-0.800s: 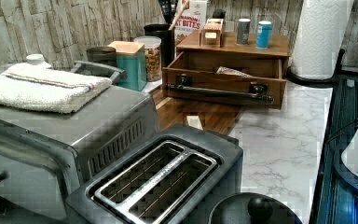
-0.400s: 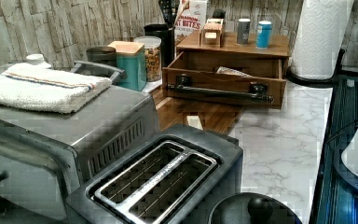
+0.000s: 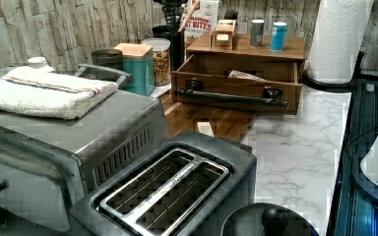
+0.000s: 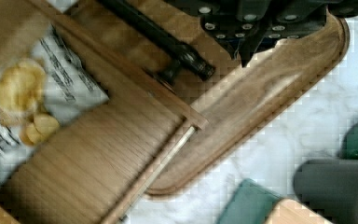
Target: Close the drawer.
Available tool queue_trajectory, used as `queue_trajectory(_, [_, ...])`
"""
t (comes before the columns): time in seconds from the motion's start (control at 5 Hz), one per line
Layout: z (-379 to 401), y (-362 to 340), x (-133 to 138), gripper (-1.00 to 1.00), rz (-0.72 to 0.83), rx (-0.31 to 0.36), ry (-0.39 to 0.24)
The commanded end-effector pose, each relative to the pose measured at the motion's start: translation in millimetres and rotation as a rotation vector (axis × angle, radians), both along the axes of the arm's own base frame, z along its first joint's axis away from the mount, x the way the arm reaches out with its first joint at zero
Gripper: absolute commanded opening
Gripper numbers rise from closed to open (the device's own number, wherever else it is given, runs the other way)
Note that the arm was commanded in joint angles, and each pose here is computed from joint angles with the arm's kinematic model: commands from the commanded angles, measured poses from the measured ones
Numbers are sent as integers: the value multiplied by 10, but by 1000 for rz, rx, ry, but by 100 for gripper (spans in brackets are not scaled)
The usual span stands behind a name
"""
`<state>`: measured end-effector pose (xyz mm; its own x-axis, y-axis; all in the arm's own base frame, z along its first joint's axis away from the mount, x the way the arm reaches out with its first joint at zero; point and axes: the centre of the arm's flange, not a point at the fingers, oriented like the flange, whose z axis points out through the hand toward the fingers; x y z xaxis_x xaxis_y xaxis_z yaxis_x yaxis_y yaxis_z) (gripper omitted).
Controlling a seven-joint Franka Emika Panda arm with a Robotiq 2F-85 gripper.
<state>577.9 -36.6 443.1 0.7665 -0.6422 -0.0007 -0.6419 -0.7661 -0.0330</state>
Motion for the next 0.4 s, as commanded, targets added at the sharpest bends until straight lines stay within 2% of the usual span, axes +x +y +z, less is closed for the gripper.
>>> queue_trajectory(0.2, [-131, 680, -382, -100, 352, 5, -85])
queue_trajectory(0.4, [-221, 688, -501, -100, 472, 25, -106])
